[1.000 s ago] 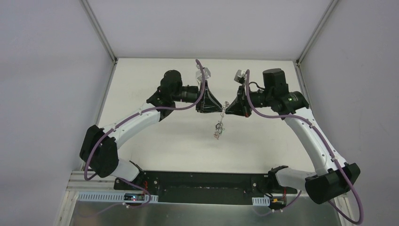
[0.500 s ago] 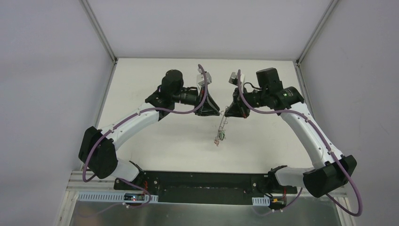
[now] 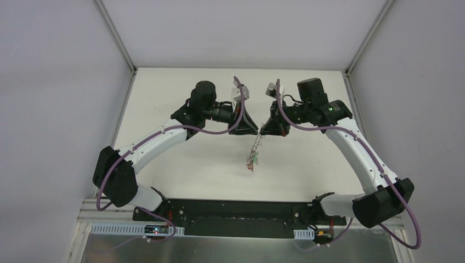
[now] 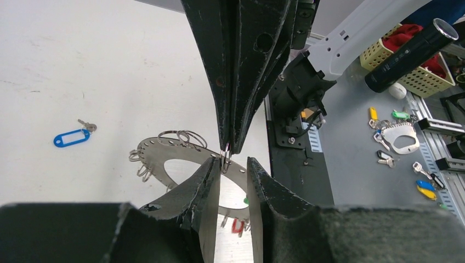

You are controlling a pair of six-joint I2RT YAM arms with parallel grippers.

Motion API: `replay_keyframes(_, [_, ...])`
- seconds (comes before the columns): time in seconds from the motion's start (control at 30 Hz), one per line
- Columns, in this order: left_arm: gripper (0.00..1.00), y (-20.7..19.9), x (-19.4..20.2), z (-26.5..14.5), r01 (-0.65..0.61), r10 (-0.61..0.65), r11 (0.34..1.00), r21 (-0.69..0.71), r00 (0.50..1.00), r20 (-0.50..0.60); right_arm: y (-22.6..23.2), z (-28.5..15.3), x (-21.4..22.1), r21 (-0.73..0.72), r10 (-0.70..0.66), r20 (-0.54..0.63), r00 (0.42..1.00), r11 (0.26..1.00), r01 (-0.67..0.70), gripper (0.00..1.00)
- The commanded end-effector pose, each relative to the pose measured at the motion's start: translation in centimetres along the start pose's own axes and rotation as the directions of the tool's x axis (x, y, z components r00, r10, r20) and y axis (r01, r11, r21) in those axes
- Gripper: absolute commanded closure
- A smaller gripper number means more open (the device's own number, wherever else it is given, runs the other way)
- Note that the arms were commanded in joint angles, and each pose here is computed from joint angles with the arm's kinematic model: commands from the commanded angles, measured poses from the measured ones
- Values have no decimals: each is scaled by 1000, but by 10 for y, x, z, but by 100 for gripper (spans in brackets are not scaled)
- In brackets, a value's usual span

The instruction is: Put the keys on the keyring

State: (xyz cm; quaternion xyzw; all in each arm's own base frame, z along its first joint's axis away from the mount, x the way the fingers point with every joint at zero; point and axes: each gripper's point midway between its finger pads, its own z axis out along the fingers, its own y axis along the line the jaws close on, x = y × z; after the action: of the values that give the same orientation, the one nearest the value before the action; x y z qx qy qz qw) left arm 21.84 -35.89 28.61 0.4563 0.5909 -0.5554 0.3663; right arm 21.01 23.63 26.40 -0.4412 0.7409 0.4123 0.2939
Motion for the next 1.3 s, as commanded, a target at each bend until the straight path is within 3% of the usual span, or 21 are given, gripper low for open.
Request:
replay_keyframes(0.0, [75, -8, -1, 3, -57, 57, 997, 48, 998, -1, 11, -2, -15, -40, -44, 66, 997, 998, 47, 100])
replay_keyframes(0.33, [90, -7, -3, 5, -42, 42, 998, 54, 999, 14, 9, -4, -14, -43, -35, 104, 994, 998, 40, 100])
replay_keyframes(1.27, [100, -13, -4, 9, -21, 19, 996, 90, 1000, 22, 6, -5, -19, -47, -1, 128, 992, 999, 7, 100])
